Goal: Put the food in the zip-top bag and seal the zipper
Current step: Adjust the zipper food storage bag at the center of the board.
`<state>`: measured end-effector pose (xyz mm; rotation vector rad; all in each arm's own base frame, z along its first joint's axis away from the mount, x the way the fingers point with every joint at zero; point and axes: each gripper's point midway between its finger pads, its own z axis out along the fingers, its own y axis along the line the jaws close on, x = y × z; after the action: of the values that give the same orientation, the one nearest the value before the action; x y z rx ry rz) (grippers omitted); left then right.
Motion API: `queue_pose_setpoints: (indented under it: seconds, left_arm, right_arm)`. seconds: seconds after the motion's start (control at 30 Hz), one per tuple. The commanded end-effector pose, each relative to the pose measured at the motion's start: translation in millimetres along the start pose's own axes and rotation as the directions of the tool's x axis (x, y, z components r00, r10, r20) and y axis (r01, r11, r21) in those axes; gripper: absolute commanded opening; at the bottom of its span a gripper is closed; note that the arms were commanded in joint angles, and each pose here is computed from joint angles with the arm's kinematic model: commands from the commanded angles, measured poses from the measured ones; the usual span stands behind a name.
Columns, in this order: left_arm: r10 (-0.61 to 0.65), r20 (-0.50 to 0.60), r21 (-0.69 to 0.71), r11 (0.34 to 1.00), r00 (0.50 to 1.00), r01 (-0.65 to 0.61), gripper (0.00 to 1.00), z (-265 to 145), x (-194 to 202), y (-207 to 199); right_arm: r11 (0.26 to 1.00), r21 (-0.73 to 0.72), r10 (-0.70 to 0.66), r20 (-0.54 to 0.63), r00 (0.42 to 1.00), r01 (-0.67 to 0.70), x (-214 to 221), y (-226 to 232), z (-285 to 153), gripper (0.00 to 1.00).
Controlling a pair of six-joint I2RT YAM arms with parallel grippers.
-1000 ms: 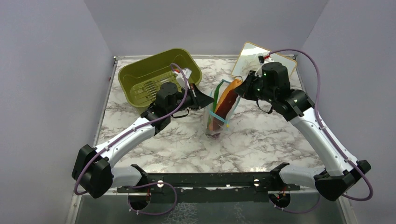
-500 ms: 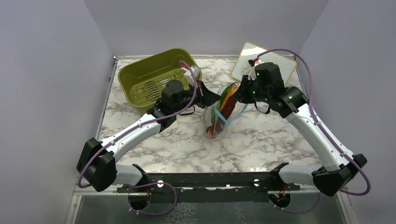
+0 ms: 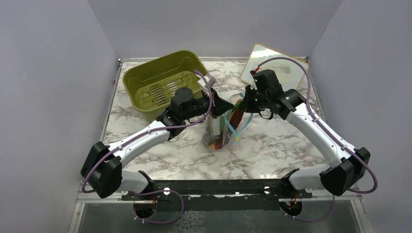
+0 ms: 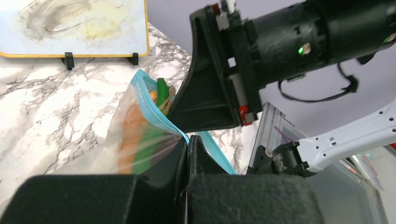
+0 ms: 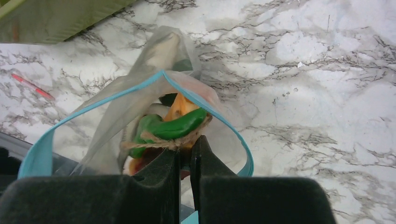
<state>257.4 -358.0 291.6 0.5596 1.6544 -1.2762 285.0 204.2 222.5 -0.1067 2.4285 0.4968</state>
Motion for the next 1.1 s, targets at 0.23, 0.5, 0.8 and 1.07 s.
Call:
queue_pose_setpoints:
  seconds: [0.23, 0.5, 0.8, 1.07]
  left_arm:
    - [0.094, 0.157, 0.145, 0.982, 0.983, -0.117, 0.0, 4.8, -41.5, -34.8]
    - [0.093, 0.168, 0.243, 0.961, 0.981, -0.133, 0.0, -7.1, -29.2, -51.7]
    - [0.105, 0.179, 0.273, 0.95, 0.978, -0.152, 0.0, -9.7, -17.1, -50.8]
    - [0.119, 0.195, 0.274, 0.947, 0.974, -0.17, 0.0, -8.3, -17.3, -49.5]
  right_arm:
    - [0.986, -0.15, 0.07, -0.057, 0.996, -0.078, 22.9, 25.9, -10.0, 0.01]
    - [0.982, -0.007, 0.188, 0.035, 0.982, -0.188, 35.6, -10.8, 12.9, 0.01]
    - [0.963, -0.252, 0.123, 0.081, 0.989, -0.099, 22.1, 29.5, -5.9, 0.08]
    - [0.983, -0.185, 0.022, 0.04, 0.999, -0.014, 19.3, 22.9, -30.3, 0.3]
